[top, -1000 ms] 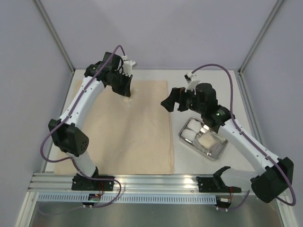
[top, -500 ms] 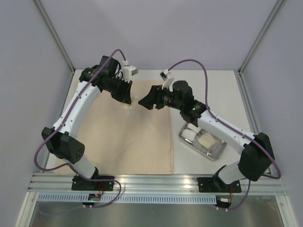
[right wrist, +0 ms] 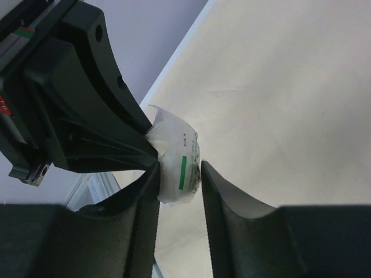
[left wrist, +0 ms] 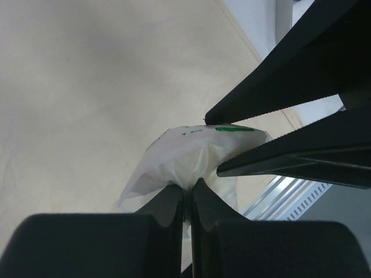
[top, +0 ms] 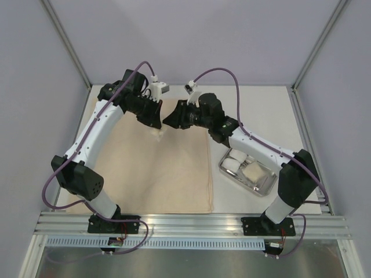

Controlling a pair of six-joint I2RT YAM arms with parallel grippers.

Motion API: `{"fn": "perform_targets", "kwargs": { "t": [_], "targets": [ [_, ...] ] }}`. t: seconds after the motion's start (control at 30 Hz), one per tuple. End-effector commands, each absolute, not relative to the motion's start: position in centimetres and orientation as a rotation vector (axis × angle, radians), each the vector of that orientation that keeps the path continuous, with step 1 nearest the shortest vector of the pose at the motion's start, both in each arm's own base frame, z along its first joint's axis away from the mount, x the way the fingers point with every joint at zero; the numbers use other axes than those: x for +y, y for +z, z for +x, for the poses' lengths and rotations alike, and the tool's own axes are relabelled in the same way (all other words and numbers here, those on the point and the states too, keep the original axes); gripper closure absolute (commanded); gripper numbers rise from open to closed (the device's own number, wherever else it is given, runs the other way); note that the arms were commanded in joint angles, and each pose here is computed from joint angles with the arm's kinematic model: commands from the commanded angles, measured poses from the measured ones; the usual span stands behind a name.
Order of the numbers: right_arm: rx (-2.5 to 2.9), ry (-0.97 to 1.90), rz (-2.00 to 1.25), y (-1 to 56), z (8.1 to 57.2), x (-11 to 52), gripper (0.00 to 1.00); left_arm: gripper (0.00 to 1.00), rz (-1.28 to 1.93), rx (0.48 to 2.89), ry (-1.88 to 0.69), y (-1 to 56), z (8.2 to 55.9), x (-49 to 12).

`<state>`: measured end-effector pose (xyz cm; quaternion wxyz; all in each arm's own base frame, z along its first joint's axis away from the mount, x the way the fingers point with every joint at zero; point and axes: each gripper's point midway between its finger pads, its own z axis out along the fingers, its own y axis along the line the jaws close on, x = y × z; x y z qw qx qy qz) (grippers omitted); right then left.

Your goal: Prepare the surgical pack

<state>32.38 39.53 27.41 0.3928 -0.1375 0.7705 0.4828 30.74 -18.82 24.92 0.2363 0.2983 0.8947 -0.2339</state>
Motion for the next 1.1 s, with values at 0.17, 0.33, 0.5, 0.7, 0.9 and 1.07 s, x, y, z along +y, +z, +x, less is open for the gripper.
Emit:
{"fn": "perform_targets", "kwargs": {
  "t": [0.17,0.33,0.5,0.7,0.9,1.07],
  "targets": [
    [1.928,1.244,-0.367,28.8,33.0,40.1,0.95,0.84,0.849,2.367,-0.665,26.9,30.2,-19.0],
    [1.987,1.217,-0.374,27.7,33.8,36.1,1.00,0.18,0.835,2.403,-0.601,26.6,30.1,-18.1],
    [2.148,1.054,-0.357,24.6,33.4,26.7,1.00,0.00,0.823,2.422,-0.478,26.6,30.3,-16.4],
    [2.440,0.820,-0.065,20.2,28.5,14.9,1.00,0.00,0.854,2.412,-0.475,26.2,29.8,-16.2],
    [2.532,0.706,0.233,17.6,24.6,9.4,1.00,0.00,0.890,2.403,-0.477,25.6,29.8,-16.3],
    [2.583,0.670,0.274,15.1,24.0,8.8,0.99,0.00,0.911,2.405,-0.496,25.1,29.2,-16.3]
  ]
}}
